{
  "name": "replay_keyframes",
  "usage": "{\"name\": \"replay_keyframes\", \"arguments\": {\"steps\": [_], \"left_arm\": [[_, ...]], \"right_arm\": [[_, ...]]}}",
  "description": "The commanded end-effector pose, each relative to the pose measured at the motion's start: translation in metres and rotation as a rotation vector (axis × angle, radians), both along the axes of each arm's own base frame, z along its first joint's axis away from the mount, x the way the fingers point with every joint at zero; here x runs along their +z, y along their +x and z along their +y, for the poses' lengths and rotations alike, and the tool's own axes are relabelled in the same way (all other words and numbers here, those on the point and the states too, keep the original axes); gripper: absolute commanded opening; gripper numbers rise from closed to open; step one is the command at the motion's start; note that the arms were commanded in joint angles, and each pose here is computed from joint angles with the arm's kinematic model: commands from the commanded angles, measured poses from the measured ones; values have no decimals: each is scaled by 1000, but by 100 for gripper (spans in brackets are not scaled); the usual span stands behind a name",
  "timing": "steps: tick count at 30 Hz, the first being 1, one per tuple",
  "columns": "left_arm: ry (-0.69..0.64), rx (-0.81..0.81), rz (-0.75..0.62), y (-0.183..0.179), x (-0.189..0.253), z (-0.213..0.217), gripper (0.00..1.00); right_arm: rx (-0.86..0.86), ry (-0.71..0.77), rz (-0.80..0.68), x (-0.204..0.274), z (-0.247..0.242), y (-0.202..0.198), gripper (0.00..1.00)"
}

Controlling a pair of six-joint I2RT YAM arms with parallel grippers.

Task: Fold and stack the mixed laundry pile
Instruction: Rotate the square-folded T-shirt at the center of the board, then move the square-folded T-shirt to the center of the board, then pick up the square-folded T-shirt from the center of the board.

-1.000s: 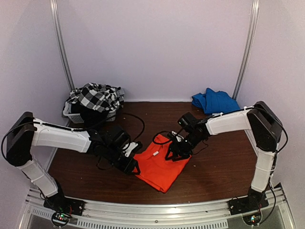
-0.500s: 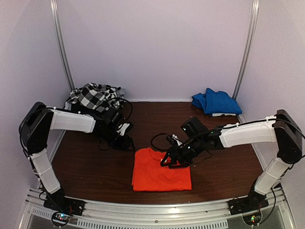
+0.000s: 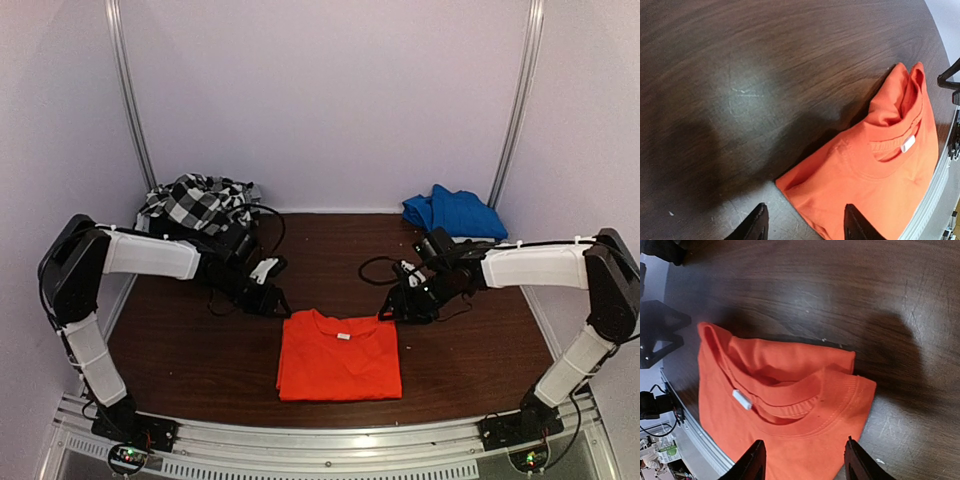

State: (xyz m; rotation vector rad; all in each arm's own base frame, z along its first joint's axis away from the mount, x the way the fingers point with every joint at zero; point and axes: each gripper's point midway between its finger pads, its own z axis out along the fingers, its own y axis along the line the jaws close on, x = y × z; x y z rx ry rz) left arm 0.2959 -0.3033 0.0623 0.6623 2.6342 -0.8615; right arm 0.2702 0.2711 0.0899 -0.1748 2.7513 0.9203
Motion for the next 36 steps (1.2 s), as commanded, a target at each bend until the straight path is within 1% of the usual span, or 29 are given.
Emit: {"name": "replay_keyframes", "arguments": {"steps": [1, 5, 7, 9, 11, 14, 17, 18, 20, 21, 22, 23, 25, 27, 29, 30, 32, 33, 36], "left_arm": [[-24, -4, 42, 2, -16, -9, 50], [-34, -10, 84, 3, -28, -16, 43], [-28, -9, 104, 5, -36, -18, 33], [21, 7, 111, 12, -49, -13, 19], [53, 37, 105, 23, -55, -5, 0], [88, 85, 85, 43, -60, 9, 0], [127, 91, 39, 61, -51, 19, 0], [128, 79, 11, 65, -41, 19, 3], [100, 57, -73, 71, -11, 17, 30], [77, 39, -131, 72, 9, 16, 41], [54, 19, -191, 71, 29, 15, 48], [36, -11, -250, 68, 48, 12, 53], [18, -98, -366, 54, 81, 3, 57], [8, -181, -445, 34, 100, -7, 58], [3, -266, -496, 7, 106, -20, 58], [7, -306, -512, -8, 106, -28, 58], [50, -420, -584, -38, 100, -43, 56], [67, -474, -602, -53, 94, -51, 55], [94, -602, -637, -88, 76, -73, 44]], "right_arm": [[33, -110, 9, -27, -9, 4, 53], [42, -135, 26, -42, -3, 14, 46], [38, -161, 33, -50, -3, 20, 45], [42, -168, 39, -54, 0, 24, 44], [35, -171, 38, -54, 4, 31, 43], [18, -189, 38, -55, 6, 41, 42], [12, -179, 20, -46, 14, 55, 43], [10, -168, 6, -38, 17, 60, 43], [1, -139, -19, -18, 21, 68, 49], [-8, -115, -34, -5, 21, 71, 54], [-20, -88, -46, 7, 21, 72, 59], [-37, -53, -71, 25, 19, 73, 61], [-65, -2, -94, 46, 14, 70, 63], [-96, 39, -100, 59, 7, 62, 65], [-120, 74, -73, 61, 1, 48, 65], [-136, 96, -58, 59, -2, 41, 65], [-170, 167, -26, 60, -5, 25, 65], [-193, 193, -9, 56, -8, 18, 65], [-260, 276, 25, 50, -17, -2, 65]]}}
